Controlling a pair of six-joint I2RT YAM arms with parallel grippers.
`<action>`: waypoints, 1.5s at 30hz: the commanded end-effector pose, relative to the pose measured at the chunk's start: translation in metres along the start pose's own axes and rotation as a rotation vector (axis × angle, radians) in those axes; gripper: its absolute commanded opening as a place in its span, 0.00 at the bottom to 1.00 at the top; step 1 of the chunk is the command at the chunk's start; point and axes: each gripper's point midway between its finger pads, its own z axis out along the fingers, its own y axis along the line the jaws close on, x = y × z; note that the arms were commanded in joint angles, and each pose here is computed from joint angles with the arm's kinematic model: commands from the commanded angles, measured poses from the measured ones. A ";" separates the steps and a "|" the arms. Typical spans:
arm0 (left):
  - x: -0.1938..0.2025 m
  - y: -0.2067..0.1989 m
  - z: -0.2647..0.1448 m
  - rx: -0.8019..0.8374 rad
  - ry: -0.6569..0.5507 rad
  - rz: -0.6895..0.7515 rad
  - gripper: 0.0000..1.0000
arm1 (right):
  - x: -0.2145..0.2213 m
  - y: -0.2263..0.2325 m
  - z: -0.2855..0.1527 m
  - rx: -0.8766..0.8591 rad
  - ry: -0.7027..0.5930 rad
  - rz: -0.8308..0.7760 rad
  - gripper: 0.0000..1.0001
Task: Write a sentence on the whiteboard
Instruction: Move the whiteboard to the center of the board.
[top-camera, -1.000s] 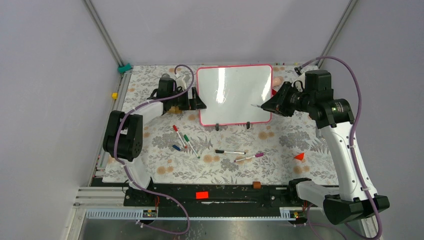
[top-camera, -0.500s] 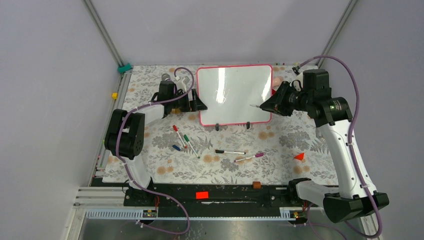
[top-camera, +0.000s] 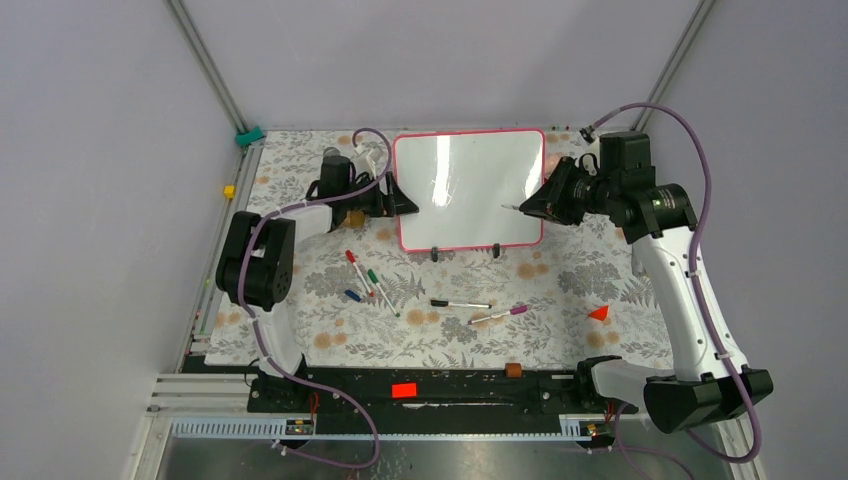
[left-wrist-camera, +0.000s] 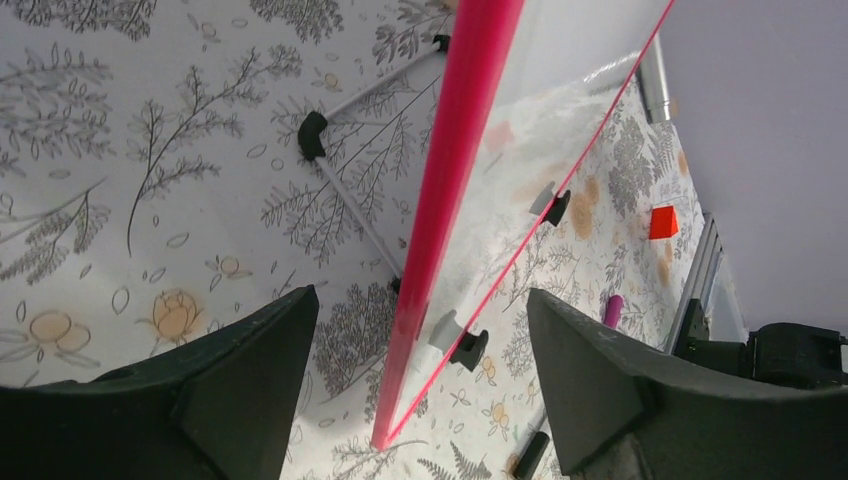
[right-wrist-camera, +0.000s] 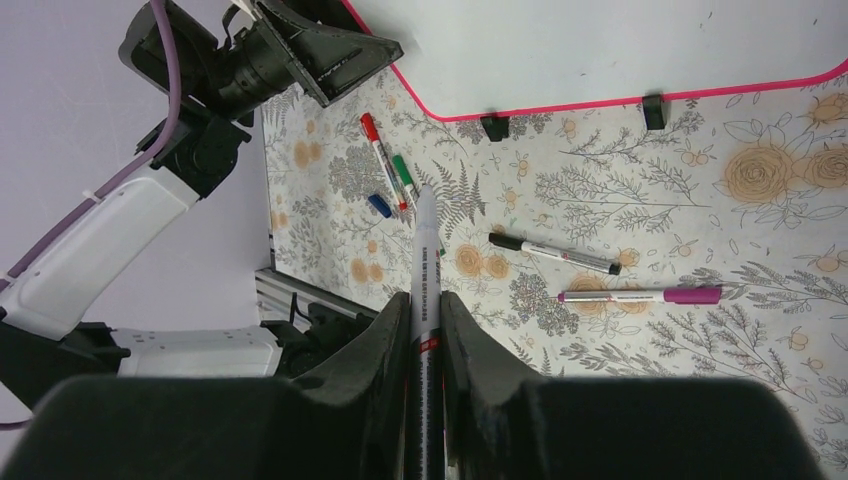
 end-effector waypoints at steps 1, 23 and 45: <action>-0.029 -0.018 0.009 0.122 -0.068 0.064 0.74 | -0.017 0.016 -0.010 -0.036 -0.071 -0.066 0.00; 0.039 -0.037 -0.013 0.274 0.037 0.075 0.00 | -0.015 0.016 -0.010 -0.044 -0.078 -0.045 0.00; 0.104 -0.062 -0.032 0.320 0.267 0.132 0.00 | -0.002 0.014 -0.022 -0.055 -0.084 -0.052 0.00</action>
